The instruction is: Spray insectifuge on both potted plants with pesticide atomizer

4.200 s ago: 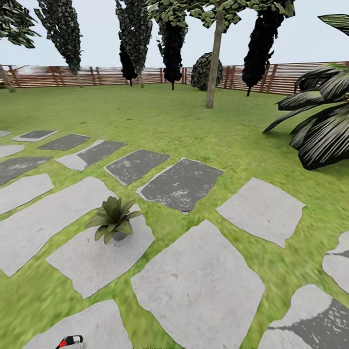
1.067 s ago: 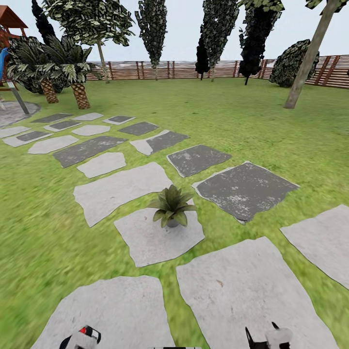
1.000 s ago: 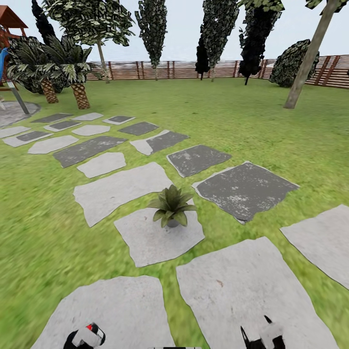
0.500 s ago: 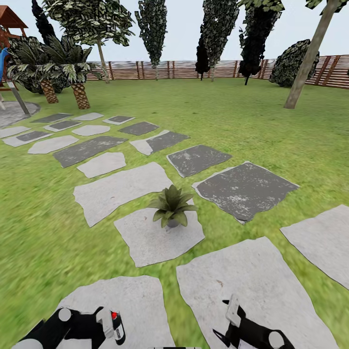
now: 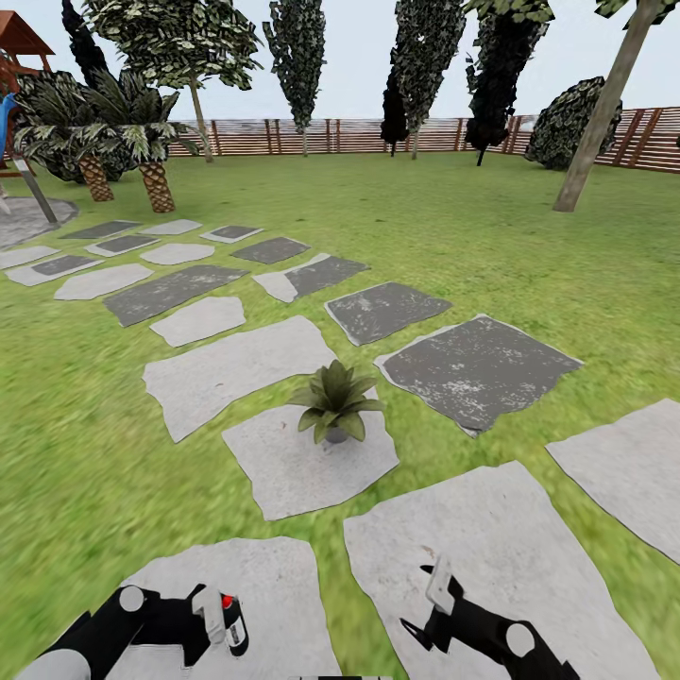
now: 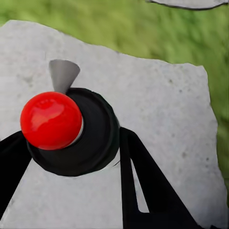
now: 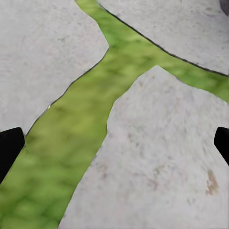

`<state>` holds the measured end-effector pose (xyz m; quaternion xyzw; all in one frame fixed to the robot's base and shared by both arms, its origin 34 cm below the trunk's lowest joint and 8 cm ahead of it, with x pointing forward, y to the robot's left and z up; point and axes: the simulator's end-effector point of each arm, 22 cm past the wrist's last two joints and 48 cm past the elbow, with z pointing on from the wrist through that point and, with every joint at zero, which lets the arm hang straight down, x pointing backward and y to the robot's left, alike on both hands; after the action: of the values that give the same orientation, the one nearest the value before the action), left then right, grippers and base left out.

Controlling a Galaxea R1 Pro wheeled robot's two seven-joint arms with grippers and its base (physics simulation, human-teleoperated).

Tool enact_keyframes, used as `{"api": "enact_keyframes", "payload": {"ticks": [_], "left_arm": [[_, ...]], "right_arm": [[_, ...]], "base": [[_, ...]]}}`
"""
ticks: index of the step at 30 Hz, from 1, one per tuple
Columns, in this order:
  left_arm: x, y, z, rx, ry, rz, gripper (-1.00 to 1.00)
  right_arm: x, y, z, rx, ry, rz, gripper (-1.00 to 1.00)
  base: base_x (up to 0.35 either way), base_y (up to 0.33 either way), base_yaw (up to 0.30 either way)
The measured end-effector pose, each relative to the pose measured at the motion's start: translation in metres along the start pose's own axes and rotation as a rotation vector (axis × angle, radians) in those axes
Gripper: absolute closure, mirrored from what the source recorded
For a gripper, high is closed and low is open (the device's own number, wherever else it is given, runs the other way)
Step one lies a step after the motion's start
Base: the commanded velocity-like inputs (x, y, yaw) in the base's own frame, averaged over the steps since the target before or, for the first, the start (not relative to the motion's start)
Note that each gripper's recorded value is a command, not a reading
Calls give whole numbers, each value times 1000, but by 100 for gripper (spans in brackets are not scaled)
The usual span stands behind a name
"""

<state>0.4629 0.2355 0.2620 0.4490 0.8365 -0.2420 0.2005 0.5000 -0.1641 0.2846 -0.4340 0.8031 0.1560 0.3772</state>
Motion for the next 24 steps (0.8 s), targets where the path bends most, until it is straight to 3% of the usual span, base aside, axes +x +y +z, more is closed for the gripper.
{"api": "enact_keyframes", "payload": {"ticks": [6, 16, 17, 18, 19, 24], "left_arm": [[-34, 13, 0, -4, -32, 59, 100], [-83, 7, 12, 62, -36, 170, 100], [-105, 5, 17, 119, 31, 293, 100], [-125, 13, 15, 104, 19, 314, 100], [-123, 10, 17, 114, 29, 326, 100], [-124, 2, 20, 144, 47, 345, 100]], "right_arm": [[-21, 12, 13, -31, -31, -4, -100], [-80, 2, 32, -52, -89, -27, -100], [-97, 23, 31, -182, -62, 1, -100], [-101, 25, 30, -200, -66, -4, -100], [-104, 26, 29, -211, -69, -8, 100], [-110, 28, 28, -231, -77, -19, 100]], "base": [[0, 0, 0], [0, 0, 0], [0, 0, 0], [0, 0, 0], [0, 0, 0], [0, 0, 0]]}}
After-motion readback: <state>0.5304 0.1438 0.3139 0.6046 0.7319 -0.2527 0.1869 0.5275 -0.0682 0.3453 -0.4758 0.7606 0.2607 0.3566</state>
